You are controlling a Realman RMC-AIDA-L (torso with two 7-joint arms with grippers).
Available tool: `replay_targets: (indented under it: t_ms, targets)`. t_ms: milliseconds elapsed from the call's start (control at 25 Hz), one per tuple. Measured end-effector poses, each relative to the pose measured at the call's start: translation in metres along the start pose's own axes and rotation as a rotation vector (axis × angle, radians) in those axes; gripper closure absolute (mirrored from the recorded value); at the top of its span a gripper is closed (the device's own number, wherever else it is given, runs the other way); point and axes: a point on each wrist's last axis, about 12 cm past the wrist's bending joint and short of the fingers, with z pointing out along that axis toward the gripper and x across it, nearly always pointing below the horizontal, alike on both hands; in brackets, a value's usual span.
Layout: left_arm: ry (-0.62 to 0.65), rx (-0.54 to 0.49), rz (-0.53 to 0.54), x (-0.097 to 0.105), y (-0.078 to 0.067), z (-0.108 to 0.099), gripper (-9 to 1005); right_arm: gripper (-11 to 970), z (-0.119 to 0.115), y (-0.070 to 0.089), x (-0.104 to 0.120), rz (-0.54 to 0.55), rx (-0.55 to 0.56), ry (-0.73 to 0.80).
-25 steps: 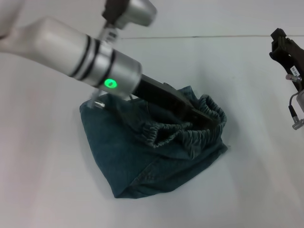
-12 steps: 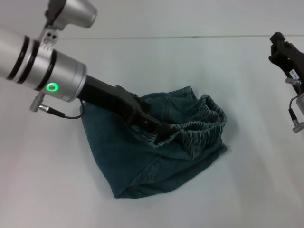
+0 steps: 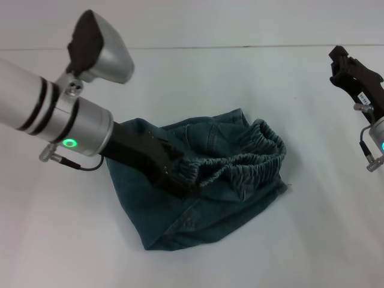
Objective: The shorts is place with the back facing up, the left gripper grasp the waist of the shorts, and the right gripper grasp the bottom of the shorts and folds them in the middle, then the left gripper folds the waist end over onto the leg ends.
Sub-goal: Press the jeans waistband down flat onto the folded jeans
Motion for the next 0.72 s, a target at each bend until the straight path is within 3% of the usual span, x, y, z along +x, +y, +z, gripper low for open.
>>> replay_targets:
  t_ms: [280,600,720]
  targets:
    - [-0.003,-0.075,0.023,-0.001,0.003,0.015,107,950,-0.001,-0.001,0.001,-0.001,0.007,0.01]
    - [-0.064,-0.094,0.033,-0.006,0.005,0.013,133,949,-0.002,-0.003,0.005,-0.005,0.02,0.04]
    - [-0.081,-0.09,0.054,-0.007,0.004,0.013,359,949,-0.002,-0.004,0.006,-0.005,0.025,0.046]
